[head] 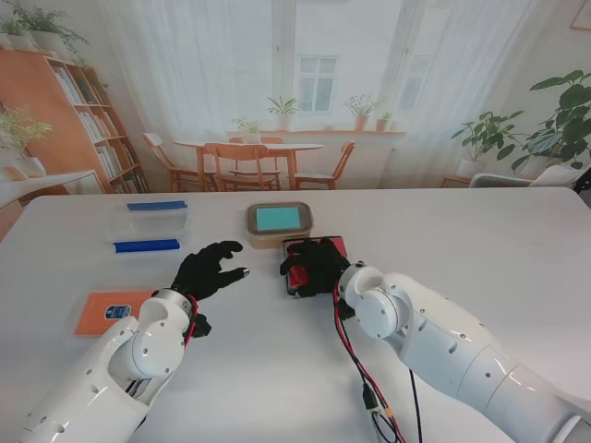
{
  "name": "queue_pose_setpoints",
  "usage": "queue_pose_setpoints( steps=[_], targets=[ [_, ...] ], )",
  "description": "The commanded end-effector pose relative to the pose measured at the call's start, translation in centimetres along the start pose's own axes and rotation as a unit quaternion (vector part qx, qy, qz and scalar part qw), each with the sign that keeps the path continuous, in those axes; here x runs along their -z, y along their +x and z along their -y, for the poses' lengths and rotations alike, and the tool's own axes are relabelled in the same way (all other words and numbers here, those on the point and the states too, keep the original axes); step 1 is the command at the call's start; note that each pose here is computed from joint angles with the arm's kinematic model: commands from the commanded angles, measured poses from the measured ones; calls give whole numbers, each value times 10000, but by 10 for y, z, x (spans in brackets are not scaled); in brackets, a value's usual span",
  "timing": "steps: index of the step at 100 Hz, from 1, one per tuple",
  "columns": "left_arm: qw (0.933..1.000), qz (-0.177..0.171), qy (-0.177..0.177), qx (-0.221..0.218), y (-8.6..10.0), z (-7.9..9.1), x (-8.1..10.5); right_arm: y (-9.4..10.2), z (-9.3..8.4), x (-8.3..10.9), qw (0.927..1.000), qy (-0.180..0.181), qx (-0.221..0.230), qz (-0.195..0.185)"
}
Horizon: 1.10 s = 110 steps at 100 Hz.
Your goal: Pair container bodies with their lids
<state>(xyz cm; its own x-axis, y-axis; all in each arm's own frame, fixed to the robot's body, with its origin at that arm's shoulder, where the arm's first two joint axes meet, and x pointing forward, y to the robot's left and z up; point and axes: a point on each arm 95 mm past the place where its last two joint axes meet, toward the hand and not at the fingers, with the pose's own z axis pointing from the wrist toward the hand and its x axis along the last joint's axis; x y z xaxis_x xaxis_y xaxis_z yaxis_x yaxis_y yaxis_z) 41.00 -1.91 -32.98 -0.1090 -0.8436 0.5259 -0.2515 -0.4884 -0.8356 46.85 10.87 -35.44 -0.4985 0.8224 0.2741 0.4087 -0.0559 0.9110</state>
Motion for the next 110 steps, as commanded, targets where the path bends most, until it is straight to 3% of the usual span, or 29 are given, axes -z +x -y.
queue_pose_setpoints(
  steps=[1,110],
  targets=[
    [10000,-2,-37,23,1,-2,1,-3,5,1,9999,140,34,86],
    [9999,-74,-126,58,5,-4,-8,-34,11,19,9963,247,213,798]
  ],
)
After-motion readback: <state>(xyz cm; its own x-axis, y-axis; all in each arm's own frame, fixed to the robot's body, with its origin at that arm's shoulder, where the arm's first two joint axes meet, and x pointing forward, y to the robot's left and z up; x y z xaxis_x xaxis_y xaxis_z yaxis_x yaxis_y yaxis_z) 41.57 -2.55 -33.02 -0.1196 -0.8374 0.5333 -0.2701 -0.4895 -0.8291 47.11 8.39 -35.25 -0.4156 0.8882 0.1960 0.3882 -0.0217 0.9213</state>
